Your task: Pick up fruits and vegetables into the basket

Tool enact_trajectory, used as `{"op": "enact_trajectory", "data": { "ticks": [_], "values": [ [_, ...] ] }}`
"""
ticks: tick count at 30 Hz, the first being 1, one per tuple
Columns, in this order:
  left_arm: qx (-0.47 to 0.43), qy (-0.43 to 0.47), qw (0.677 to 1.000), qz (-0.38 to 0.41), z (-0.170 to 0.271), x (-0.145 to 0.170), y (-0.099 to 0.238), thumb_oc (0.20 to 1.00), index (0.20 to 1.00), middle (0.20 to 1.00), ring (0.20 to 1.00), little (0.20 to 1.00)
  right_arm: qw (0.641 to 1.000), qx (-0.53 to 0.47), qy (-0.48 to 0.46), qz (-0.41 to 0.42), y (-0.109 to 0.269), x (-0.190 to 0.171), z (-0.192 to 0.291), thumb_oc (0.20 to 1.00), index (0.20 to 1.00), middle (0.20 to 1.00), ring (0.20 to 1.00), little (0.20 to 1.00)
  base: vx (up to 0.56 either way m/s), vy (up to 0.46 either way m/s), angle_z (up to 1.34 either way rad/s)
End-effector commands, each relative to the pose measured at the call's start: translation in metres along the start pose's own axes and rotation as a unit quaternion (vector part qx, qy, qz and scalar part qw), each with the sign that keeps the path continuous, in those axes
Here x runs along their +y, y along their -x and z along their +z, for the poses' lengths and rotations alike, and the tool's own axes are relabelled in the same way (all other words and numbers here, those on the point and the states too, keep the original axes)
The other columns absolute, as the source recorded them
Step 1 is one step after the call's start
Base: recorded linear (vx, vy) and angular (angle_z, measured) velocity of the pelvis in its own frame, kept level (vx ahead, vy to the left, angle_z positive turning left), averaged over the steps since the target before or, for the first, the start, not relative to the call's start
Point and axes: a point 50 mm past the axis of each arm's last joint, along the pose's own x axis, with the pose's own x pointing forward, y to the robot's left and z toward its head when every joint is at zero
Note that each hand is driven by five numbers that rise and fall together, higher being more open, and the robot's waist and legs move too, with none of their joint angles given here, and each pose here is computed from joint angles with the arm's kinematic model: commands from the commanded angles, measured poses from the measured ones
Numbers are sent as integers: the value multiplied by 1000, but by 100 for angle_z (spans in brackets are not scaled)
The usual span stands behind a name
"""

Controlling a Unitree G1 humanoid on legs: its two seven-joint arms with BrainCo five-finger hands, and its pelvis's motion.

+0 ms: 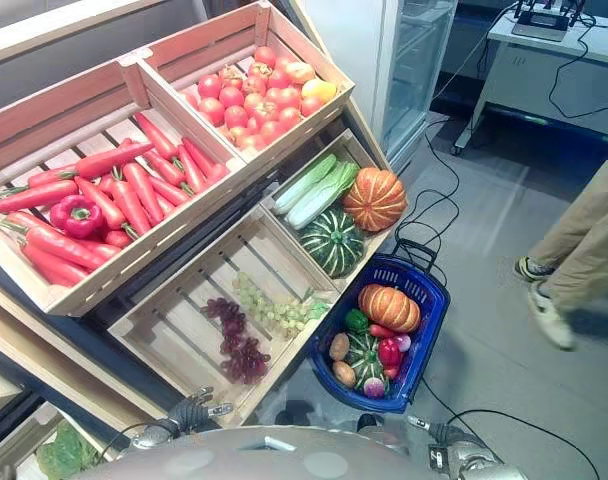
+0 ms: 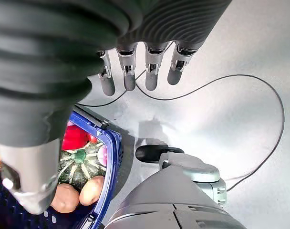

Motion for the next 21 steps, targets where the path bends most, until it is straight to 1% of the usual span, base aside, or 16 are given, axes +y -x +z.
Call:
{"op": "enact_trajectory", "data": {
  "ticks": [1,5,21],
  "values": [
    [-17,-16,1000,6,24,5,-7,1000,1000,1000,1000,1000,1000,-11,-2,1,0,3,19,1000,1000,1000,1000,1000,65,62,-23],
    [-30,-5,1000,2,25,6,-7,1000,1000,1000,1000,1000,1000,-10,-2,1,0,2,19,1000,1000,1000,1000,1000,0,0,0],
    [-34,-6,999,1,28,7,-7,1000,1000,1000,1000,1000,1000,-11,-3,-1,0,1,20,1000,1000,1000,1000,1000,0,0,0]
  ]
}}
